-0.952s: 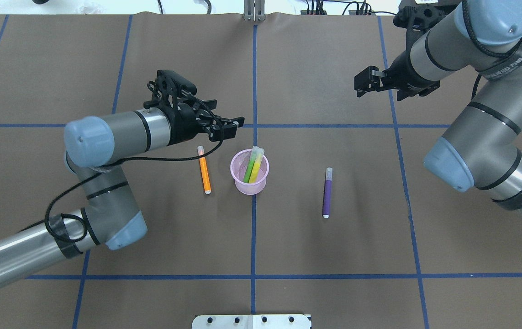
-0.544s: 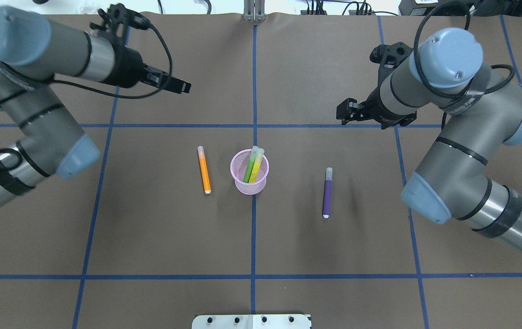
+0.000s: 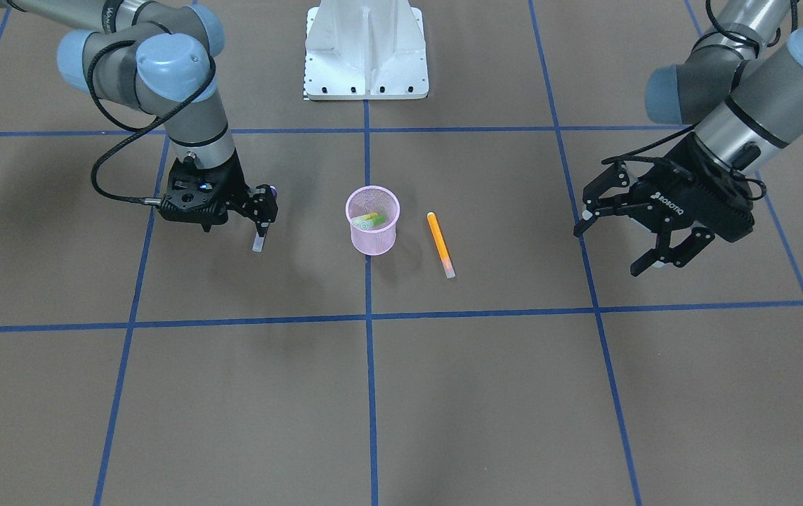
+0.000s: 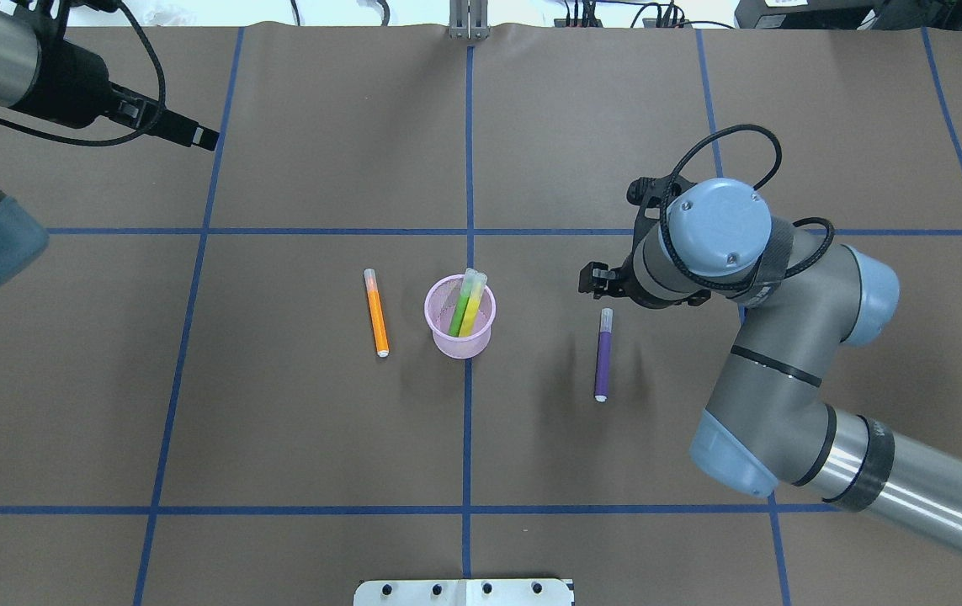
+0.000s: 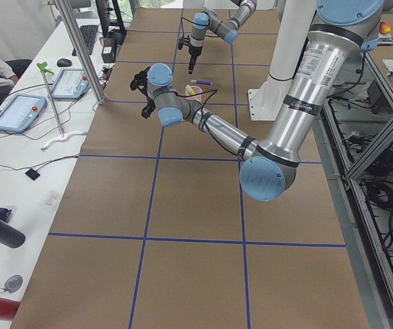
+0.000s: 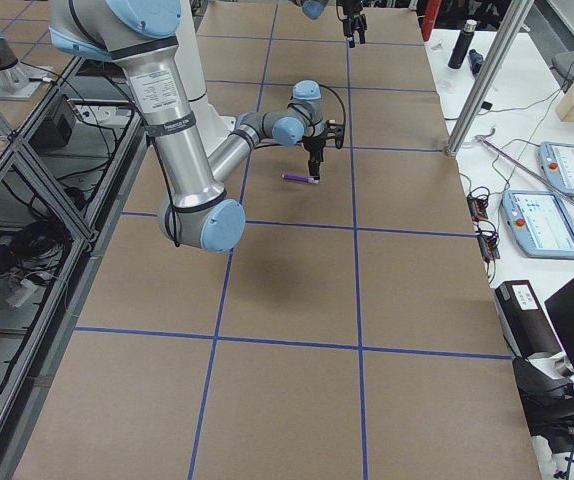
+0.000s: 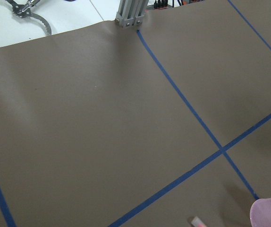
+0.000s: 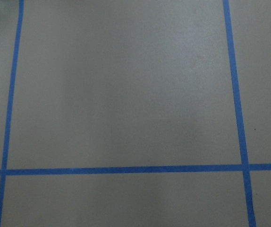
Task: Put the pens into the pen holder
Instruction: 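Withdraw the left gripper while the right gripper grasps the purple marker, then lift the purple marker with the right gripper and move it over the cup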
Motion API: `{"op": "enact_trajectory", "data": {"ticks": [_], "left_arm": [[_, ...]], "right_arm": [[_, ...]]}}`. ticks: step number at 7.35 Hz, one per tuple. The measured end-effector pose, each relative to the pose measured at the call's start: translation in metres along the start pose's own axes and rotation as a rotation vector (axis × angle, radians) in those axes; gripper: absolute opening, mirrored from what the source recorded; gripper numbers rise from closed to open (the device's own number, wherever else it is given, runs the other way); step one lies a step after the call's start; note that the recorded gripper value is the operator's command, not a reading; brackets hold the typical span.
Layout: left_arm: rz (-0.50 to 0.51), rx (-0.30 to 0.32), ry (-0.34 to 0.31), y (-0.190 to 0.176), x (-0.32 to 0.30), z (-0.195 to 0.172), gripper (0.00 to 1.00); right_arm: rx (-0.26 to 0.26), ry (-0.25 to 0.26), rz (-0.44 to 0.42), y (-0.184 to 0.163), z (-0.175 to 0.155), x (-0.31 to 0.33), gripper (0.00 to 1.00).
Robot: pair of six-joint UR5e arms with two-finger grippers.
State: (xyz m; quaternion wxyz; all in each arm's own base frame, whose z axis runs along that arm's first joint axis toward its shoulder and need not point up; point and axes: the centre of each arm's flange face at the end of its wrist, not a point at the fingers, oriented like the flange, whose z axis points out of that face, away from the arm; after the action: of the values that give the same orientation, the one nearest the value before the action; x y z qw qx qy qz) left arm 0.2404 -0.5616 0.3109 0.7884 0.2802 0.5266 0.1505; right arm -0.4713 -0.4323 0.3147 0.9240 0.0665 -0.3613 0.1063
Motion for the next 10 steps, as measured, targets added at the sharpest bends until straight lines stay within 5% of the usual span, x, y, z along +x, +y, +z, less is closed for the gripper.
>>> {"op": "enact_trajectory", "data": {"ticks": [6,7,8,10], "left_arm": [[0.032,0.027,0.016,0.012,0.016,-0.026,1.00],[0.034,0.030,0.016,0.014,0.017,-0.029,1.00],[0.035,0.031,0.016,0.017,0.017,-0.030,1.00],[0.034,0.031,0.014,0.019,0.016,-0.031,1.00]], "right_arm": [[-0.025,0.048,0.009,0.057,0.039,-0.016,0.46],[-0.027,0.051,0.004,0.059,0.042,-0.017,0.28],[-0.028,0.052,0.000,0.060,0.043,-0.019,0.00],[-0.028,0.047,-0.009,0.060,0.041,-0.023,0.00]]}}
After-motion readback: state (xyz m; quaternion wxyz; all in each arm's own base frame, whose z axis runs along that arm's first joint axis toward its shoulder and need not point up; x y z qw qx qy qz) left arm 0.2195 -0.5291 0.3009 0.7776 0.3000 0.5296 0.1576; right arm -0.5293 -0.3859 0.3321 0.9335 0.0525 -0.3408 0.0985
